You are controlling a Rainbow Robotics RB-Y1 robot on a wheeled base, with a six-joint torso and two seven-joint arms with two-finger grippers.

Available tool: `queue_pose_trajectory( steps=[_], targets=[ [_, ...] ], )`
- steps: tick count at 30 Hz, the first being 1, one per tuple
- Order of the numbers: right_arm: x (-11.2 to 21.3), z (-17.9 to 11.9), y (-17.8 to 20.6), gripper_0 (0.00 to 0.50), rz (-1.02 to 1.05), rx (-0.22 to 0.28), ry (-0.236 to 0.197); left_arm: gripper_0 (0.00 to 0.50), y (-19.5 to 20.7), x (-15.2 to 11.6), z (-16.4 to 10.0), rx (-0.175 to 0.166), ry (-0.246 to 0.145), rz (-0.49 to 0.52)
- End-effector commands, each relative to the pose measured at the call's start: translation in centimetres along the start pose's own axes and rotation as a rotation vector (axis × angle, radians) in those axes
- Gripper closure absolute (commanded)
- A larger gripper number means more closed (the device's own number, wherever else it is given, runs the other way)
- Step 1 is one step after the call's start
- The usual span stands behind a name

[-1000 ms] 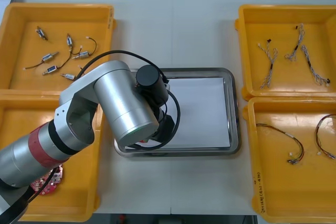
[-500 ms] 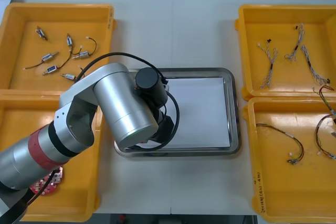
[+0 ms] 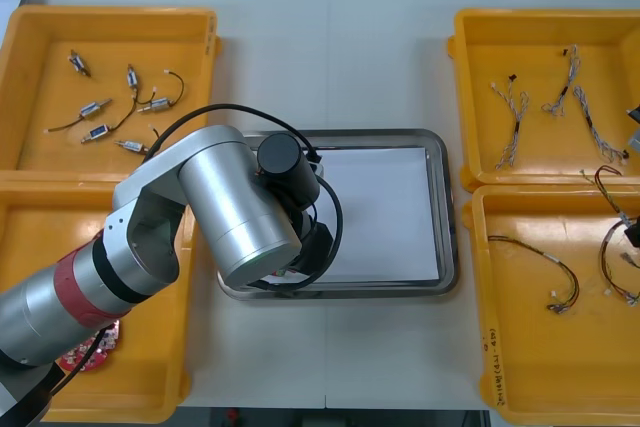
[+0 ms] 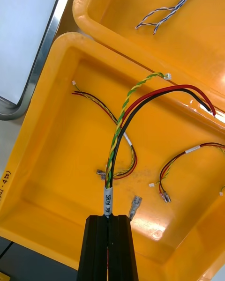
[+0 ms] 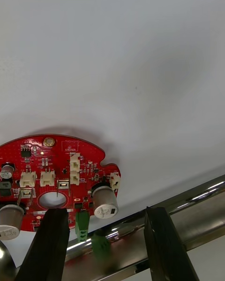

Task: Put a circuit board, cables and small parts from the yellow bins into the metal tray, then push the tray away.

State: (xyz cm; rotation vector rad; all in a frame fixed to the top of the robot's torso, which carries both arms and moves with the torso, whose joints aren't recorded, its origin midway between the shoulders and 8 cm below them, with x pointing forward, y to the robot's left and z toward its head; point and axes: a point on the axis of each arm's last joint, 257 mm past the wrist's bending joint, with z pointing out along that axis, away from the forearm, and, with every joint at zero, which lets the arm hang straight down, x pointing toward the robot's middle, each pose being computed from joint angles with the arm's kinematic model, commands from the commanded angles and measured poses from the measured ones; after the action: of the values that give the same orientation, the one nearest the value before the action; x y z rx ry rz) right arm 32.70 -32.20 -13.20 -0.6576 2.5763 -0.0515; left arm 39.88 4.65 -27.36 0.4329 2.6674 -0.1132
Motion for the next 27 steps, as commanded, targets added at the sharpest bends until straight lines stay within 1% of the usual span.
queue_pose_trajectory(
  steps=[1, 5, 7, 9, 11, 13, 14, 16, 20, 21, 23, 27],
  targets=[
    [-0.5, -0.8, 0.2, 0.500, -0.101, 0.027, 0.005, 0.000, -0.9, -0.1, -0.7, 0.020, -0.030, -0.067],
    [-0.5, -0.8, 0.3, 0.500, -0.109, 0.023, 0.009, 0.000, -0.3, -1.1, -2.6, 0.021, -0.053, -0.075],
    [-0.5, -0.8, 0.4, 0.500, -0.116, 0.019, 0.010, 0.000, 0.7, -1.7, -4.1, 0.010, -0.069, -0.093],
    [-0.6, -0.8, 0.5, 0.500, -0.123, 0.017, 0.009, 0.000, 1.4, -2.3, -5.3, 0.006, -0.081, -0.108],
    [-0.7, -0.9, 0.6, 0.500, -0.129, 0.016, 0.007, 0.000, 2.0, -2.8, -6.3, 0.011, -0.088, -0.123],
    [-0.8, -0.8, 0.8, 0.500, -0.137, 0.011, 0.006, 0.000, 3.0, -3.3, -7.6, 0.007, -0.099, -0.140],
    [-0.9, -0.9, 0.8, 0.500, -0.139, 0.012, 0.004, 0.000, 3.3, -3.4, -7.8, 0.005, -0.102, -0.142],
    [-1.3, -0.8, 1.0, 0.500, -0.152, 0.011, 0.002, 0.000, 4.5, -3.8, -8.8, -0.008, -0.110, -0.162],
    [-2.1, -0.6, 1.3, 0.500, -0.178, 0.019, -0.003, 0.000, 6.4, -4.3, -10.0, -0.022, -0.111, -0.189],
    [-2.3, -0.5, 1.5, 0.500, -0.185, 0.021, -0.004, 0.000, 7.1, -4.5, -10.4, -0.032, -0.114, -0.193],
    [-3.0, -0.3, 1.8, 0.500, -0.203, 0.028, -0.007, 0.000, 8.2, -5.4, -11.2, -0.042, -0.136, -0.194],
    [-3.6, 0.2, 2.3, 0.500, -0.229, 0.028, 0.000, 0.000, 10.3, -6.1, -12.3, -0.054, -0.155, -0.184]
  ],
)
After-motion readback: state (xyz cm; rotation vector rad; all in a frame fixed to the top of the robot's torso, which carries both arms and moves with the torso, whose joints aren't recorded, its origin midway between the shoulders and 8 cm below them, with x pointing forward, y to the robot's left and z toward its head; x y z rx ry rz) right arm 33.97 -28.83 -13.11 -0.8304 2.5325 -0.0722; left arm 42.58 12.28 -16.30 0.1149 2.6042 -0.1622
